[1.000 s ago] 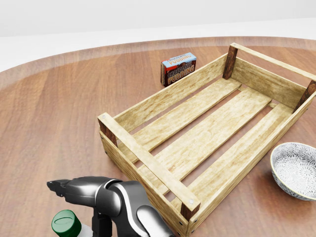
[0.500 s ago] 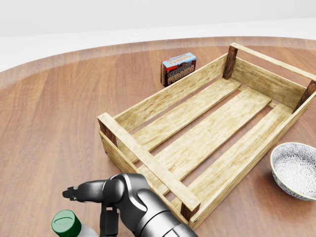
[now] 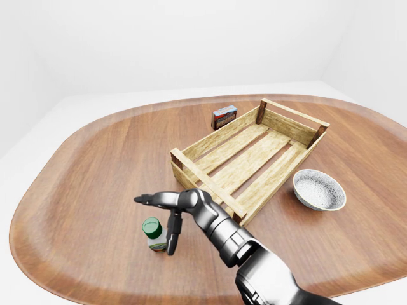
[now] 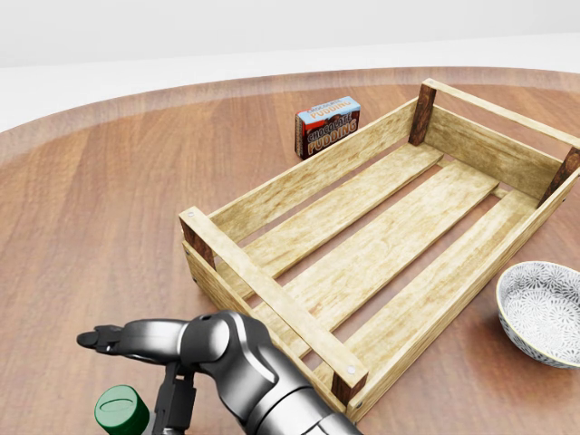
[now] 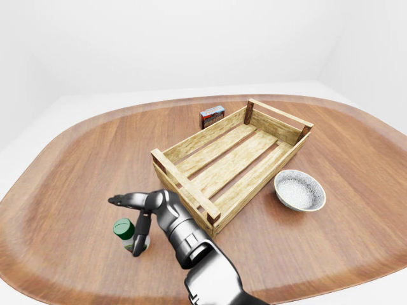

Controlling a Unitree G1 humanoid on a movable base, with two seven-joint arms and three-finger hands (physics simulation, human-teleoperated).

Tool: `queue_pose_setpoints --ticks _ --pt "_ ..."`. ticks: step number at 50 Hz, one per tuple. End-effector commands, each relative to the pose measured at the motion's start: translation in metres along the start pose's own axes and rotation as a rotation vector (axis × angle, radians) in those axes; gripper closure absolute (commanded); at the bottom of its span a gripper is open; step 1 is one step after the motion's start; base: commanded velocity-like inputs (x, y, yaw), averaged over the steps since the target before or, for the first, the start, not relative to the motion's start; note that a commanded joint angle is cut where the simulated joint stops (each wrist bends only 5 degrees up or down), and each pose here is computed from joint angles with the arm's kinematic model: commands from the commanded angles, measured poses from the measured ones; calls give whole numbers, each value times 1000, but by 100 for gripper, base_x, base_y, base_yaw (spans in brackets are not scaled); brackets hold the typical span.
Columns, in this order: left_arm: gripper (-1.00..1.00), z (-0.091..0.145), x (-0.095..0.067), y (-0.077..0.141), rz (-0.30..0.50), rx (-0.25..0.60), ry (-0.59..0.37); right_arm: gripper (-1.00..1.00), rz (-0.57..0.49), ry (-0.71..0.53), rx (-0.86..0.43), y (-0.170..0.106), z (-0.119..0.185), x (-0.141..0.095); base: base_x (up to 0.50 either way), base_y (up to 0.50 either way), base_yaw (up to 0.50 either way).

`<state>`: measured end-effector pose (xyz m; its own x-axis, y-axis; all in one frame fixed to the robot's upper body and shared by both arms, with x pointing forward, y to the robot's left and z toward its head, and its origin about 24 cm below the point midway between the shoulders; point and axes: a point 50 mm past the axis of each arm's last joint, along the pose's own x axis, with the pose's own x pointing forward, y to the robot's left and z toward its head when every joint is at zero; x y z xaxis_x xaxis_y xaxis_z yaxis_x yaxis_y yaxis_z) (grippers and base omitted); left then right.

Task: Pick up the salad dressing and put it in the tray.

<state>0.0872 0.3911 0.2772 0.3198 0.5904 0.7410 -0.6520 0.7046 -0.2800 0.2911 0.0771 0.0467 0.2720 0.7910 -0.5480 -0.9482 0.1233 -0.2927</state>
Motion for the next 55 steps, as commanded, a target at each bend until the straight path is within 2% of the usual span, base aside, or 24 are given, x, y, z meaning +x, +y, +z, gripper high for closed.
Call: queue_pose_setpoints --ticks 1,5,10,23,24,31,50,55 --pt "-100 -3 -1 0 1 1 11 -100 0 -67 26 2 8 -1 0 0 0" --pt "-100 -3 -1 0 1 1 11 -100 1 -71 2 7 9 0 0 0 0" --pt "-100 -3 -1 4 5 6 14 -100 43 -15 4 23 -6 6 0 0 0" --pt "-100 -8 -2 8 15 8 39 -100 131 109 111 45 -43 13 0 0 0" --pt "-100 -10 -3 8 15 10 47 100 114 76 161 40 -42 11 0 0 0" --pt "-100 -13 -5 10 14 13 65 100 140 75 238 48 -50 13 0 0 0" --pt "-100 -18 -7 10 9 17 84 100 143 43 135 44 -43 14 0 0 0" --pt "-100 -16 -6 11 11 18 80 100 111 25 135 34 -35 11 0 0 0"
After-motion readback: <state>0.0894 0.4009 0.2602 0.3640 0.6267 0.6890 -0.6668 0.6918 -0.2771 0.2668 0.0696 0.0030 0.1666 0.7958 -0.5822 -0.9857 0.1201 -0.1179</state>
